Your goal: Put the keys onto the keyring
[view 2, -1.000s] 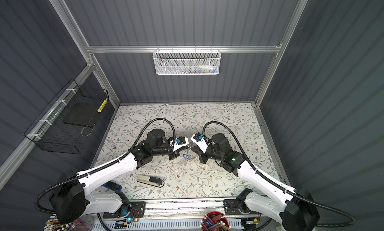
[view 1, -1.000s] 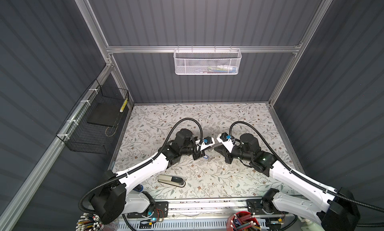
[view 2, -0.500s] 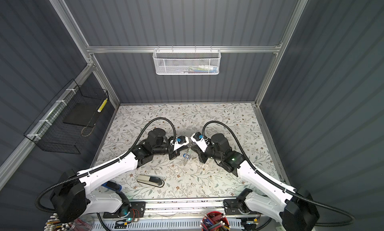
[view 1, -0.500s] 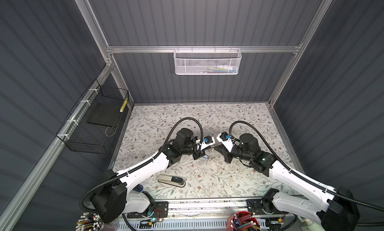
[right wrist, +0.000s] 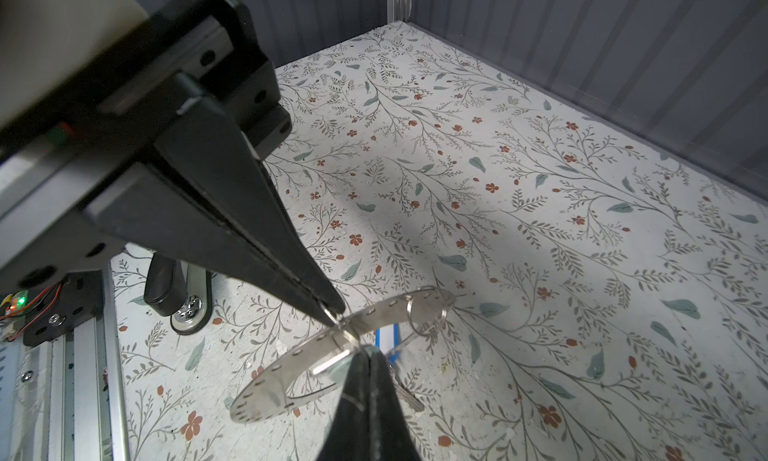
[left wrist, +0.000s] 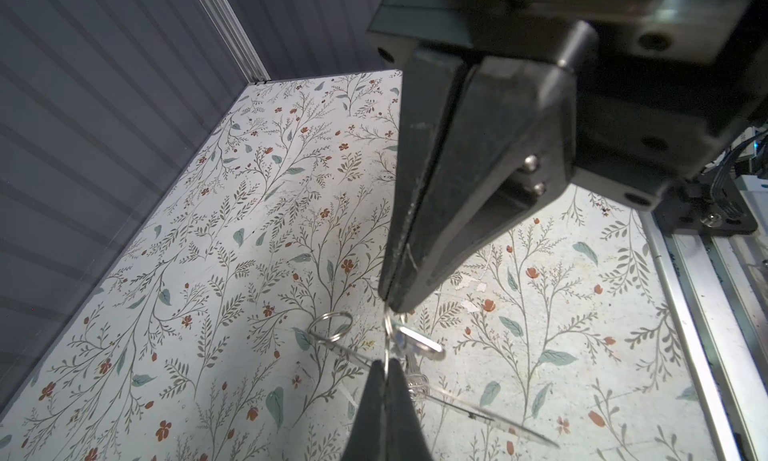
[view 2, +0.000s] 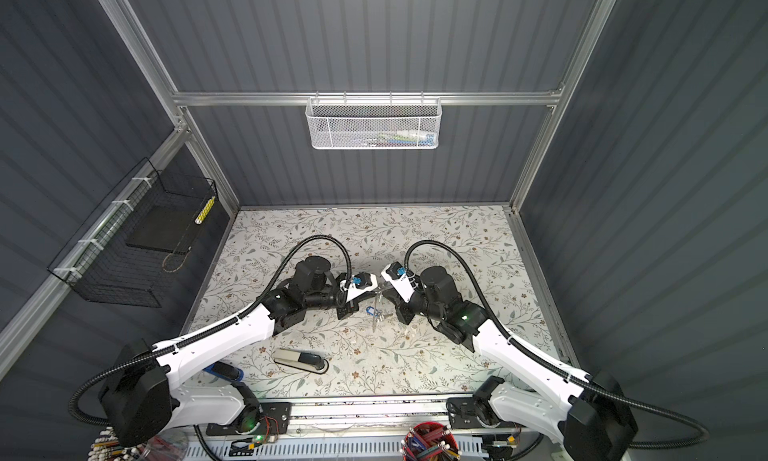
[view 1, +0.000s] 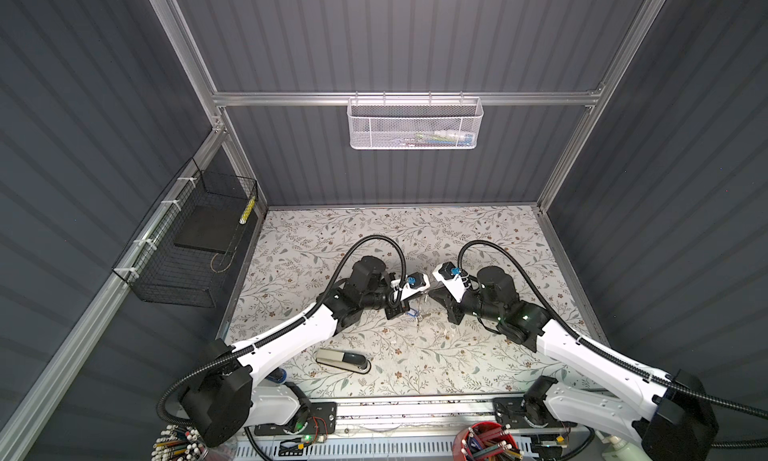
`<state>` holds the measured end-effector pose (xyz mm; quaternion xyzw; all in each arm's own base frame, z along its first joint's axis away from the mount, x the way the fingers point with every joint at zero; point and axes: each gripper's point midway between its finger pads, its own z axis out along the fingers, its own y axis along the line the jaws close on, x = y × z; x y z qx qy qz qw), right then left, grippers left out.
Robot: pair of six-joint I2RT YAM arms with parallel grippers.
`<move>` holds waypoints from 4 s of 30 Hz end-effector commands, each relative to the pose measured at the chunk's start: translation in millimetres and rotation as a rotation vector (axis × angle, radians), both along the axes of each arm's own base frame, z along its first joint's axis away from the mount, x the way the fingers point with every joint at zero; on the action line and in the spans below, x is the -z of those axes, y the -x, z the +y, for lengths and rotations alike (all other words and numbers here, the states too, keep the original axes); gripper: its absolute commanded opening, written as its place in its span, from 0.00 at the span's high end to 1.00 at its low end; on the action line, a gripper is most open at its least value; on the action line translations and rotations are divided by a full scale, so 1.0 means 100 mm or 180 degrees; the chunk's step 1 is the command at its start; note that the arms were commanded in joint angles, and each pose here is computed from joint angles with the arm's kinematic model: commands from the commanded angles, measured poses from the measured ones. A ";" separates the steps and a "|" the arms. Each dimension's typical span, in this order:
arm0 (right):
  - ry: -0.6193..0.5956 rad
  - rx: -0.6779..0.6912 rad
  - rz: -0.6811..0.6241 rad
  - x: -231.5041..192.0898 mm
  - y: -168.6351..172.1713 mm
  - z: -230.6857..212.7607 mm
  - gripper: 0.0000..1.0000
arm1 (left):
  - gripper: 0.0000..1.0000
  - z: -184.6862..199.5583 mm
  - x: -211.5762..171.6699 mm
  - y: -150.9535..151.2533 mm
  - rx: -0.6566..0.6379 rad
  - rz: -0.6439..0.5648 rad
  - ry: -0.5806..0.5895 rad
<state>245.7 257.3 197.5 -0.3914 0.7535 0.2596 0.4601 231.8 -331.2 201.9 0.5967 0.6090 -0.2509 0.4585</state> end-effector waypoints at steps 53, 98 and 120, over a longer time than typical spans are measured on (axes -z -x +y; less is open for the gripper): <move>0.1875 0.1657 0.2039 1.40 0.00 -0.39 1.00 | 1.00 0.80 -0.07 -0.22 -0.1049 -0.0326 -0.0122; 0.1870 0.0921 0.2563 1.63 -0.12 0.14 0.78 | 1.00 0.87 -0.04 -0.35 -0.1115 -0.0401 -0.0157; 0.2004 0.1031 0.2803 1.74 -0.12 0.13 0.78 | 1.00 0.86 -0.01 -0.36 -0.1107 -0.0396 -0.0186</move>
